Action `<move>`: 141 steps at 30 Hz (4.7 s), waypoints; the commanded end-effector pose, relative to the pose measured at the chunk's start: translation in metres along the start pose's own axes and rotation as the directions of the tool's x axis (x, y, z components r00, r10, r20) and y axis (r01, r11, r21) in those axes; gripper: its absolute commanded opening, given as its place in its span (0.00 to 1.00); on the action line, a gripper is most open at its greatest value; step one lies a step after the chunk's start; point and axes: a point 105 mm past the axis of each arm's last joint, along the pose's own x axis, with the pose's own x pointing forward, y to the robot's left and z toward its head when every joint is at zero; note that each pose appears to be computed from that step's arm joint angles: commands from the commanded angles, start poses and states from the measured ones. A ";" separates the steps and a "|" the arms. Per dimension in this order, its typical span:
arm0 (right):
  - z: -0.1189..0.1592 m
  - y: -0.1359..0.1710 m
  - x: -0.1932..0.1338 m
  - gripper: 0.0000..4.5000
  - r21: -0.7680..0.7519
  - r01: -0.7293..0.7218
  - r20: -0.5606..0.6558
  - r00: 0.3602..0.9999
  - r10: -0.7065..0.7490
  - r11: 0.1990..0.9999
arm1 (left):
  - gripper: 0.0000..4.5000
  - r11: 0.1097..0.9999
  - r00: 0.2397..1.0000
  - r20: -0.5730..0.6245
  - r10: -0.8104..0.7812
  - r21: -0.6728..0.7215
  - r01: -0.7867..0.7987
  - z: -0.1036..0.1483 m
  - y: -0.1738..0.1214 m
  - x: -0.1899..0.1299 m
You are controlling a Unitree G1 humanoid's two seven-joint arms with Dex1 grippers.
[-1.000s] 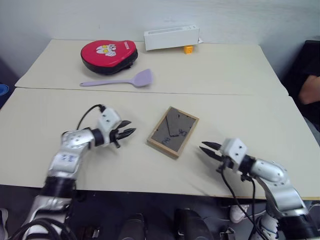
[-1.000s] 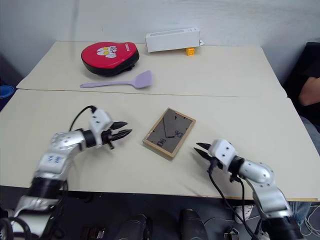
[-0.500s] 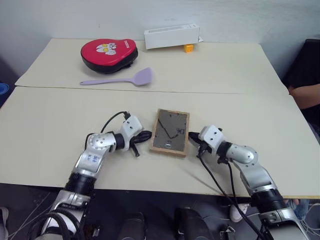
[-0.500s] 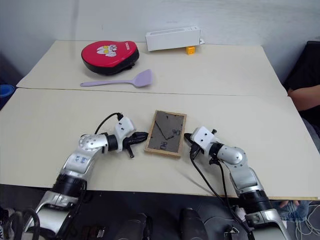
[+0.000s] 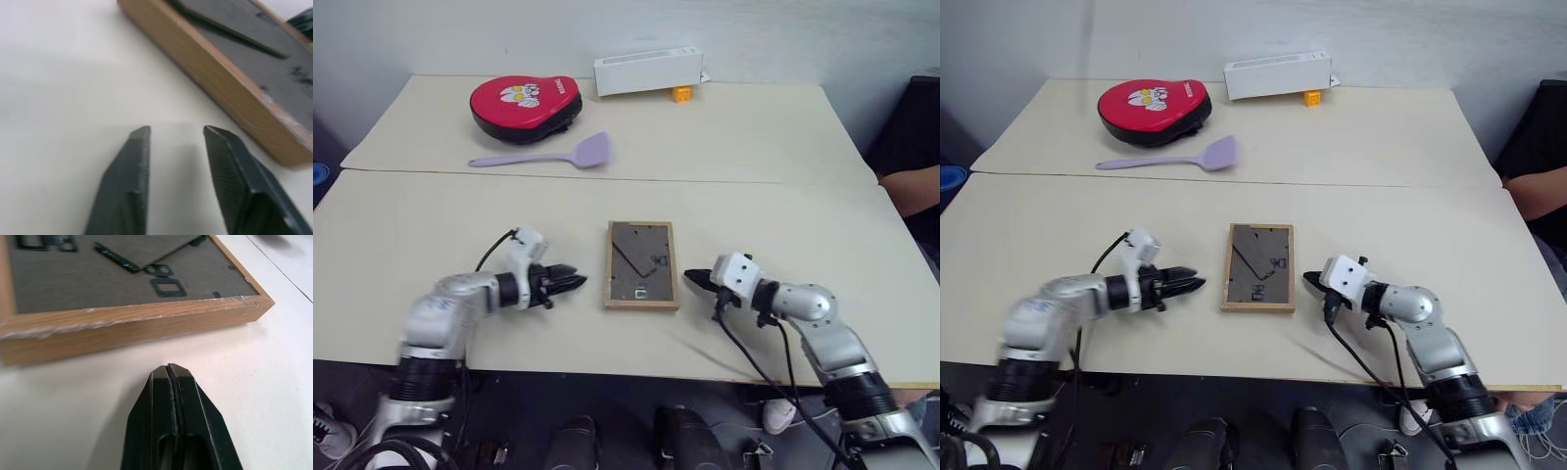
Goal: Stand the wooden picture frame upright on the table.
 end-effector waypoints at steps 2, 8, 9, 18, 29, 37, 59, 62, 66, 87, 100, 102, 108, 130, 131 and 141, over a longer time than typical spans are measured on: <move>0.014 0.005 -0.002 0.00 -0.039 -0.054 0.029 0.998 0.055 0.998 | 0.83 0.945 0.989 -0.083 -0.123 -0.314 0.091 -0.004 -0.011 0.002; 0.013 0.010 0.009 0.00 -0.036 -0.058 0.026 0.998 0.059 0.998 | 0.99 0.879 0.967 -0.073 -0.246 -0.437 0.190 0.011 -0.025 0.042; 0.013 0.010 0.010 0.00 -0.039 -0.061 0.026 0.998 0.062 0.997 | 0.99 0.876 0.962 -0.080 -0.259 -0.440 0.199 0.011 -0.028 0.046; 0.017 0.015 0.019 0.00 -0.046 -0.063 0.039 0.997 0.065 0.997 | 0.99 0.826 0.935 -0.113 -0.335 -0.513 0.233 0.006 -0.048 0.073; 0.015 0.019 0.017 0.00 -0.035 -0.057 0.039 0.998 0.058 0.998 | 0.46 0.797 0.932 -0.074 -0.356 -0.545 0.261 0.007 -0.059 0.085; 0.013 -0.011 -0.020 0.08 0.061 0.003 0.056 0.998 -0.006 0.998 | 0.28 0.898 0.961 0.125 -0.246 -0.344 0.274 0.022 -0.046 0.052; 0.126 0.011 0.037 0.99 0.251 -0.408 0.435 0.857 0.274 0.878 | 0.28 0.945 0.952 0.160 -0.261 0.245 0.217 0.000 -0.036 0.051; 0.130 0.017 0.036 0.99 0.231 -0.444 0.456 0.835 0.306 0.866 | 0.28 0.946 0.952 0.165 -0.257 0.246 0.213 0.000 -0.034 0.049; 0.131 0.012 0.024 0.99 0.243 -0.438 0.478 0.830 0.287 0.865 | 0.28 0.948 0.954 0.166 -0.248 0.242 0.205 -0.002 -0.030 0.046; 0.128 0.024 0.018 0.99 0.221 -0.470 0.495 0.809 0.317 0.855 | 0.28 0.946 0.954 0.140 -0.264 0.230 0.228 0.001 -0.032 0.050; 0.083 -0.018 -0.034 0.99 -0.208 -0.088 0.382 0.910 0.163 0.974 | 0.28 0.837 0.889 0.050 -0.455 -0.318 0.446 0.011 -0.059 0.013; 0.079 -0.017 -0.034 0.99 -0.430 -0.040 0.335 0.921 0.200 0.902 | 0.28 0.799 0.867 0.023 -0.498 -0.376 0.469 0.010 -0.063 0.006; 0.074 -0.028 -0.010 0.99 -0.706 0.115 0.325 0.929 0.176 0.699 | 0.28 0.716 0.816 0.034 -0.577 -0.459 0.525 0.025 -0.073 -0.003; 0.088 -0.029 0.033 0.38 -0.710 0.361 0.487 0.872 0.051 0.604 | 0.44 0.764 0.848 0.075 -0.524 -0.398 0.508 0.037 -0.094 0.001; 0.090 -0.029 0.032 0.37 -0.711 0.369 0.496 0.867 0.054 0.599 | 0.49 0.757 0.841 0.065 -0.536 -0.403 0.514 0.036 -0.095 0.000; 0.091 -0.036 0.022 0.28 -0.614 0.418 0.551 0.834 -0.015 0.670 | 0.83 0.954 0.960 0.258 -0.111 -0.242 0.175 0.062 -0.025 -0.054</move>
